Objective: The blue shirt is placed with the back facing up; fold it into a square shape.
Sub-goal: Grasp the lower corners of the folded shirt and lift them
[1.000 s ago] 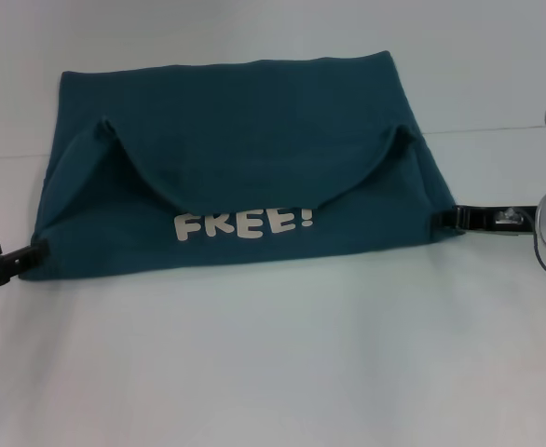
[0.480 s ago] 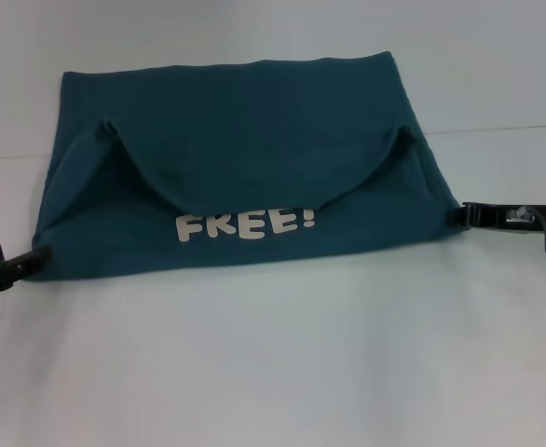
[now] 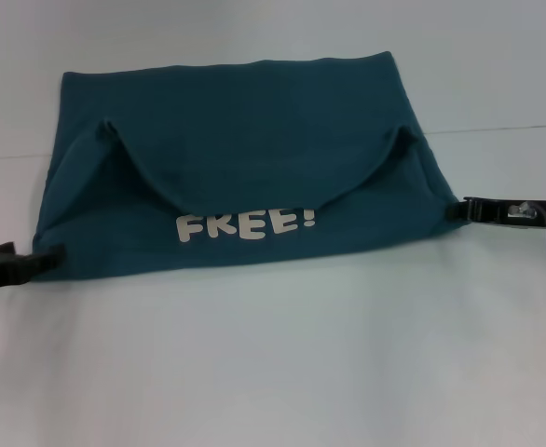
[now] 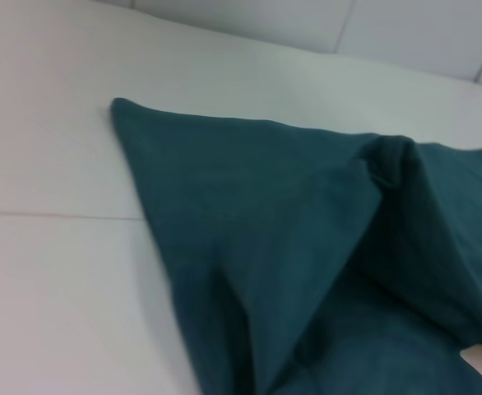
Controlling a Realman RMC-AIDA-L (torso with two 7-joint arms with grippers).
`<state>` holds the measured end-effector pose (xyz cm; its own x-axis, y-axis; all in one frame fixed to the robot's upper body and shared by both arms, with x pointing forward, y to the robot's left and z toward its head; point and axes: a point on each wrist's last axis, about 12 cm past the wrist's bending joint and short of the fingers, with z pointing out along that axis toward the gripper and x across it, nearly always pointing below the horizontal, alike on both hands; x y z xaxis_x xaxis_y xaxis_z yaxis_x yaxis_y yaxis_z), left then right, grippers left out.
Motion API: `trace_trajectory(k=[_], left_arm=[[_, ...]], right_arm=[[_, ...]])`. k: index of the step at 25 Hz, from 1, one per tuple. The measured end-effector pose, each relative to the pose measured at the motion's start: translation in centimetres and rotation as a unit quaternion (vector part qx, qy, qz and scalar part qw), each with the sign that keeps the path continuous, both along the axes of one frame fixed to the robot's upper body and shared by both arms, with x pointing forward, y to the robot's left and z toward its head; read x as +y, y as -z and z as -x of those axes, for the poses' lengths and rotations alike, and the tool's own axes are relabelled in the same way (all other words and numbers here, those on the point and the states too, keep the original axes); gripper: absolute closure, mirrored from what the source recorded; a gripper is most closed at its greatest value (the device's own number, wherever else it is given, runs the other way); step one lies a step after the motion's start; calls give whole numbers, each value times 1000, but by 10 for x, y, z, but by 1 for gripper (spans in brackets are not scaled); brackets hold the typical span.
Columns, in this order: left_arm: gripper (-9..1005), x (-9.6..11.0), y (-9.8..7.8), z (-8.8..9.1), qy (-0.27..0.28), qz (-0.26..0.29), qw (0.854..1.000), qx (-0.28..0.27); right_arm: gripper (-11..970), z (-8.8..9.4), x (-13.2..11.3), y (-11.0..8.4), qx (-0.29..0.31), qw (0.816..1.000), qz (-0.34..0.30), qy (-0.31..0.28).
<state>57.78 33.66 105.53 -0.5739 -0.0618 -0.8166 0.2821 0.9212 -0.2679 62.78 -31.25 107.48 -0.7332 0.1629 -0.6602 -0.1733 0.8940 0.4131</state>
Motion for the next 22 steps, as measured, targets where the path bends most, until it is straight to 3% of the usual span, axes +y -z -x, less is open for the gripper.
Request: trace_trajectory(k=[5, 14, 22], left_arm=[[118, -12, -2, -8, 23, -19, 1000, -1], [118, -8, 2, -11, -1, -43, 999, 1], [118, -15, 6, -12, 19, -57, 998, 15]], right_arm=[[940, 0, 2, 1, 0, 1000, -1, -2], [938, 1, 3, 2, 1, 1000, -2, -1], [936, 0, 3, 1, 1, 1000, -3, -1]])
